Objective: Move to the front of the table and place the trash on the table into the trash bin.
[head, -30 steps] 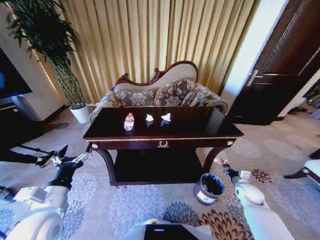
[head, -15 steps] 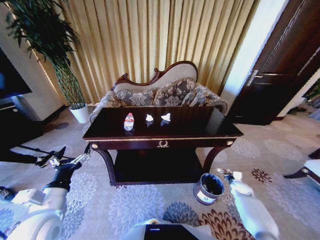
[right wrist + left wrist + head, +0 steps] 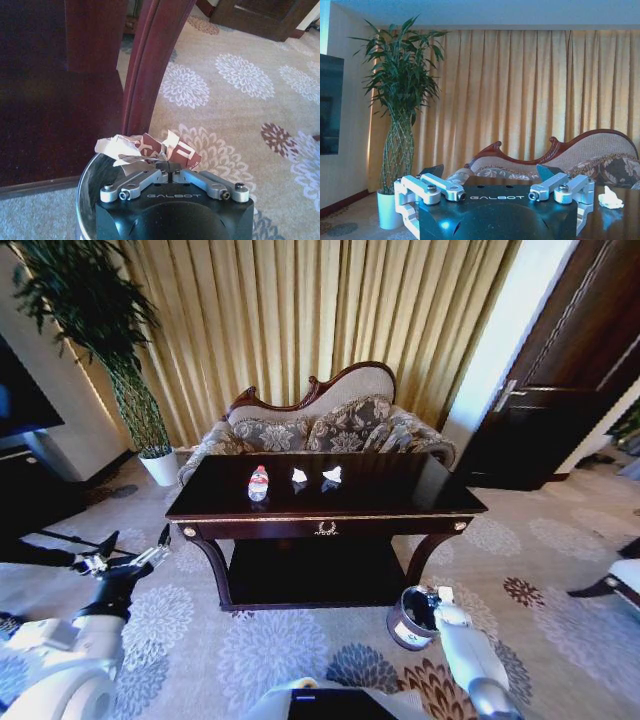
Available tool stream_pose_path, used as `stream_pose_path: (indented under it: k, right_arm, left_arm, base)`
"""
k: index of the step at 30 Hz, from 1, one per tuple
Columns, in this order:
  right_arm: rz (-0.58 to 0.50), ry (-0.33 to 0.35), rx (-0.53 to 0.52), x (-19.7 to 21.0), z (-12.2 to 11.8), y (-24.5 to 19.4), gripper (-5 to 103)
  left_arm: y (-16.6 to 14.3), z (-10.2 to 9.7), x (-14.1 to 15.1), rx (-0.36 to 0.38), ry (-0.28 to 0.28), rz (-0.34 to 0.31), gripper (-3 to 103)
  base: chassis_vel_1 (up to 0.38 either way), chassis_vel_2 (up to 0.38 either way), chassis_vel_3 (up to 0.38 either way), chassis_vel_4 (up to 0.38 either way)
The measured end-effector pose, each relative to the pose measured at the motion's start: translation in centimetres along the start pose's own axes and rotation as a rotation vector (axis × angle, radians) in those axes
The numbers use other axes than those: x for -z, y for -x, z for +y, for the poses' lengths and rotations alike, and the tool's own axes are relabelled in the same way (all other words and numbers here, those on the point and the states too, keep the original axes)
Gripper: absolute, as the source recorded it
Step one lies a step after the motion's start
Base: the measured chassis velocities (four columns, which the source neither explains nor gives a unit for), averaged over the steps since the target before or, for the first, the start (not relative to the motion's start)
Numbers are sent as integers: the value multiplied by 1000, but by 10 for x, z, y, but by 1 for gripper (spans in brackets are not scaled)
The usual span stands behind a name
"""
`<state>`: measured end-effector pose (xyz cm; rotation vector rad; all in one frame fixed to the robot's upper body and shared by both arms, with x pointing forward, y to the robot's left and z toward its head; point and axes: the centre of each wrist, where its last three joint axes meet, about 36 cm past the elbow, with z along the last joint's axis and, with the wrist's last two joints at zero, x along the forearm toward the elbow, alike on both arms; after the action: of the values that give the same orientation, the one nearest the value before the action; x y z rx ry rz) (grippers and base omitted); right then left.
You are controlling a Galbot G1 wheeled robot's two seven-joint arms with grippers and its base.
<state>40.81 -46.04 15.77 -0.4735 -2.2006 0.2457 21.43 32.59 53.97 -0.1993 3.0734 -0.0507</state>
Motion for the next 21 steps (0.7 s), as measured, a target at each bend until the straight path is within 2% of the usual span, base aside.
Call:
stream_pose_path:
  k: [5,6,7,9,11,12,13,15,17,18,20,21]
  right_arm:
    - [20,8,-12,-9,9,0,-2]
    - [23,10,-18,-10,12,-1,3]
    - [25,12,-21,-12,14,-1,3]
    - [29,11,-23,-14,17,-2,14]
    - [28,8,-24,-14,17,-2,14]
    - [28,3,-25,-15,18,-3,25]
    - [29,1,-26,-16,18,-3,25]
    - [29,1,-27,-16,19,-3,35]
    - [29,1,-27,-16,19,-3,35]
    - [28,1,-29,-15,19,-3,41]
    - [22,1,-33,-12,19,-4,63]
    - [22,1,-33,-12,19,-4,63]
  left_arm:
    - [1,-1,0,-4,-4,-4,100]
    - [1,-1,0,-4,-4,-5,100]
    - [1,-1,0,-5,-4,-6,100]
    - [1,-1,0,-4,-6,-7,100]
    - [1,-1,0,-4,-6,-7,100]
    - [1,-1,0,-3,-7,-8,100]
    - [1,-1,0,-2,-8,-9,100]
    - [1,-1,0,1,-8,-11,100]
    - [1,-1,0,1,-8,-11,100]
    - [0,-1,0,2,-8,-13,100]
    - [0,1,0,8,-7,-19,100]
    - [0,1,0,8,-7,-19,100]
  base:
    - [0,0,0,0]
    - [0,0,0,0]
    - [0,0,0,0]
    - [0,0,0,0]
    - [0,0,0,0]
    - [0,0,0,0]
    - [0,0,0,0]
    - [0,0,0,0]
    - [0,0,0,0]
    - [0,0,0,0]
    - [0,0,0,0]
    - [0,0,0,0]
